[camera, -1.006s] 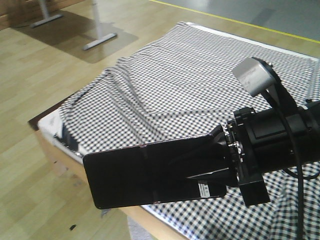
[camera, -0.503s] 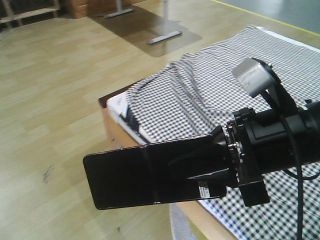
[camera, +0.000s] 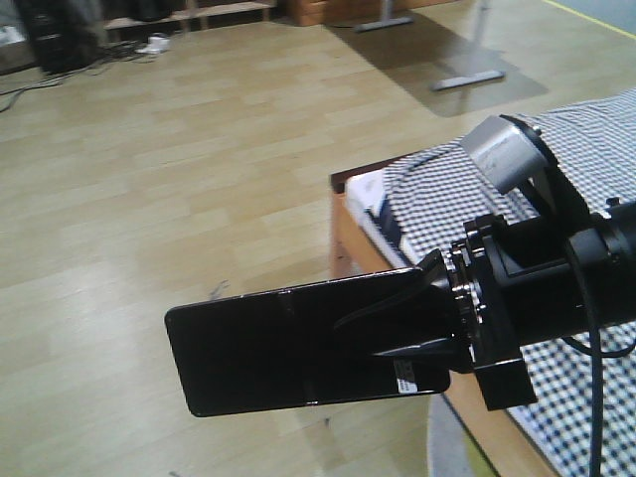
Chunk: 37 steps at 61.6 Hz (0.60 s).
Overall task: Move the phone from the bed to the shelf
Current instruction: 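Drive the base away from the bed holding the phone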
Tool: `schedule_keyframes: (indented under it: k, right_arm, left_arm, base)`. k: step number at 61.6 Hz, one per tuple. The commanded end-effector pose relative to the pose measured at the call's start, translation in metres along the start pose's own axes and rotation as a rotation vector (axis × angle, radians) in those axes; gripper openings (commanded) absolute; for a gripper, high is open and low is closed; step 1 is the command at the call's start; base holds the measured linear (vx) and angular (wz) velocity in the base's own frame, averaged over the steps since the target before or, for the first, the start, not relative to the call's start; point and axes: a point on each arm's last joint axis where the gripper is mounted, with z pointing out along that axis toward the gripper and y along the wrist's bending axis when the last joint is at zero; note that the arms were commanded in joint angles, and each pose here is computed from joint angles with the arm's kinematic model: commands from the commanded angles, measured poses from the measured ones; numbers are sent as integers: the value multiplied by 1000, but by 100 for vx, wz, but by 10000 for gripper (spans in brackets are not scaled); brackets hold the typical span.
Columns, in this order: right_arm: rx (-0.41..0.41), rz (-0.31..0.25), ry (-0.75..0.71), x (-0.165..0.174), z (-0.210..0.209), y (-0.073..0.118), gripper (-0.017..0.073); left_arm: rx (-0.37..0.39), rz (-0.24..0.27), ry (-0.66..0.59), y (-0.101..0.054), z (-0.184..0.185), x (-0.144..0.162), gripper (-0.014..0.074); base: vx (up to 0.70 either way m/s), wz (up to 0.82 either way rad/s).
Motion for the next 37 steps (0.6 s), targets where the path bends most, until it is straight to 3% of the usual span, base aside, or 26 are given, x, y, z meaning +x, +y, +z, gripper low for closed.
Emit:
schedule_keyframes:
  k: [1, 37]
  right_arm:
    - [-103, -26, -58, -10, -7, 20, -1]
    - [-103, -26, -58, -10, -7, 20, -1]
  left_arm:
    - [-5, -10, -77, 1, 0, -6, 1]
    - [-5, -10, -77, 1, 0, -6, 1]
  base:
    - [-15, 57]
    - [-12, 47]
